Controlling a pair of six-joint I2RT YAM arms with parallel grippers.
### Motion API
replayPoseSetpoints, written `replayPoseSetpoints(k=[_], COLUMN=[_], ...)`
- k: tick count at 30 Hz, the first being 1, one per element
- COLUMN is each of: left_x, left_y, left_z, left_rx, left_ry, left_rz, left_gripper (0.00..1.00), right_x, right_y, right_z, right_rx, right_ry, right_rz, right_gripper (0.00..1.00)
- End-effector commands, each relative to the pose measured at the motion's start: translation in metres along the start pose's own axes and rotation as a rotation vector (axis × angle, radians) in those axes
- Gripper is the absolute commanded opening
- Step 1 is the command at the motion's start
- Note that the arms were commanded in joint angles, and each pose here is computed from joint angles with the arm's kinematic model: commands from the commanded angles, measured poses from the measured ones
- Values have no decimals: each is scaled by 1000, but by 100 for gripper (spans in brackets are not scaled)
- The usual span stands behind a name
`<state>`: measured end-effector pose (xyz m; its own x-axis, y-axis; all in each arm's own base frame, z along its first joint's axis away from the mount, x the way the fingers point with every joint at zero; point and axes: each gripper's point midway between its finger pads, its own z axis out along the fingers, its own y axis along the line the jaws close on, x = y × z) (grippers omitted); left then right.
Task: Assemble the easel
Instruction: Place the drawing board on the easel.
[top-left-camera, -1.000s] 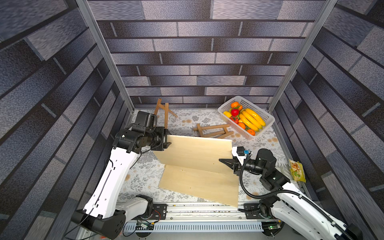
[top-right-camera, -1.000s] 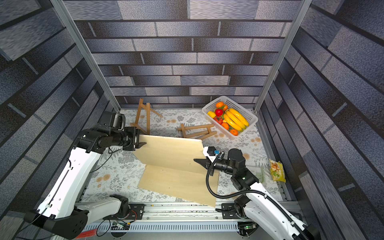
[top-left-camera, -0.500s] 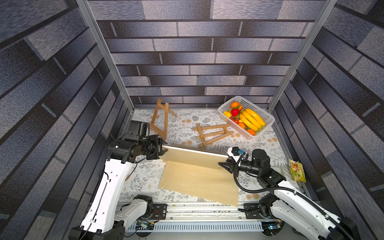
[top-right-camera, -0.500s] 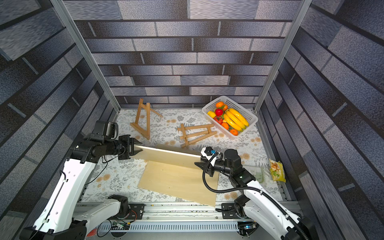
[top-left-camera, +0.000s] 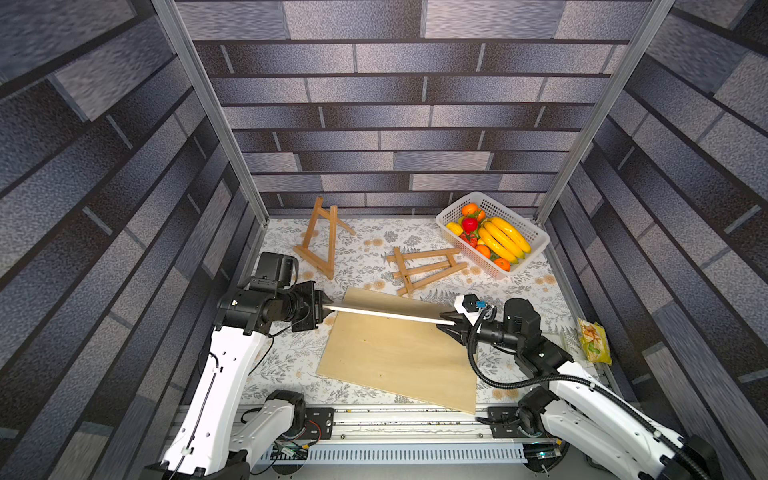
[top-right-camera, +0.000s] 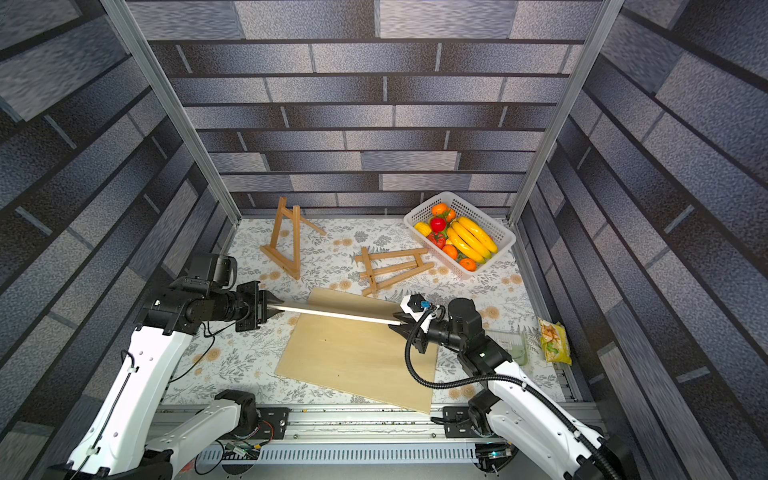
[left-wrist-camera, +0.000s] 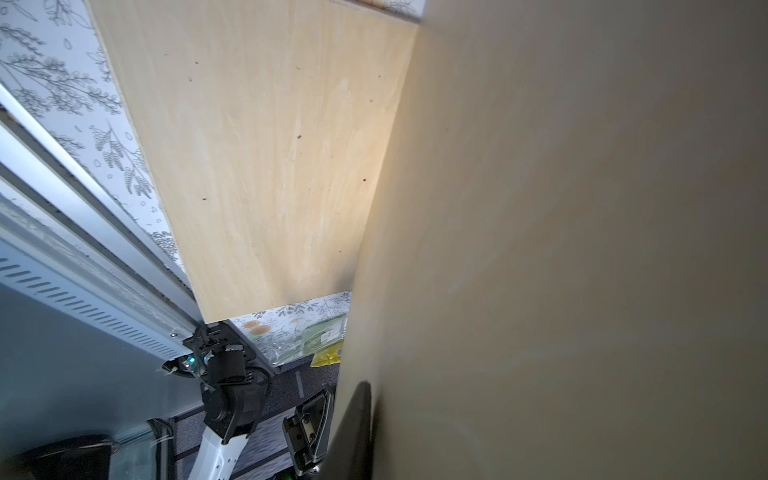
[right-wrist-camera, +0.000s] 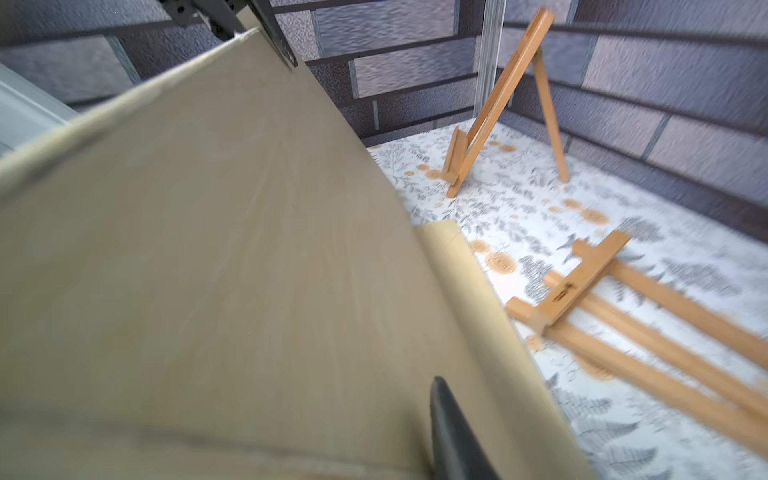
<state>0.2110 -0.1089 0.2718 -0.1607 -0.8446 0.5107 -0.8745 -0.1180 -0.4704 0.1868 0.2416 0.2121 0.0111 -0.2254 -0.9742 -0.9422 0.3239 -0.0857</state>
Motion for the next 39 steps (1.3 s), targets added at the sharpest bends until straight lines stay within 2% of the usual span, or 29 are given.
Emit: replayPoseSetpoints(k=[1,4,10,12,17,21,22,23,24,30,31,34,38,39], left_x=[6,7,4,-1,-10,-8,-7,-6,-6,-4,-4,-2,-1,-1], left_y=[7,5,2,2,-10,-20,-20,-22,-22,-21,-21,-21,-21,-20], left_z=[-8,-14,-15,-12,-11,-7,-6,-5,-5,-1,1,6,8,9], left_rx=[2,23,60,69,121,111,104,102,99,85,84,79,80,79], left_ry=[26,22,26,33,38,53,56,59,58,61,65,73,82,86], left_rz=[-20,-23,-34,-49,-72,-55,-51,-47,-48,-50,-52,-49,-53,-56], left_gripper=[15,15,18,23,25,20,19,18,18,18,18,18,18,18], right_x=[-22,-33,-43,-46,-53,-67,-71,-74,-76,-89,-91,-95,-96,-96], right_y=[24,30,28,29,34,47,48,49,48,50,51,53,58,59], right_z=[7,13,16,16,14,13,13,14,16,31,34,42,50,51], right_rx=[-145,-182,-170,-183,-220,-316,-325,-330,-331,-369,-375,-392,-405,-409], right_ry=[-24,-37,-60,-58,-57,-58,-65,-67,-70,-102,-112,-132,-138,-137], right_rz=[175,172,180,191,217,224,210,201,188,146,143,142,130,129], right_gripper=[0,0,0,0,0,0,4,14,17,19,21,38,40,37])
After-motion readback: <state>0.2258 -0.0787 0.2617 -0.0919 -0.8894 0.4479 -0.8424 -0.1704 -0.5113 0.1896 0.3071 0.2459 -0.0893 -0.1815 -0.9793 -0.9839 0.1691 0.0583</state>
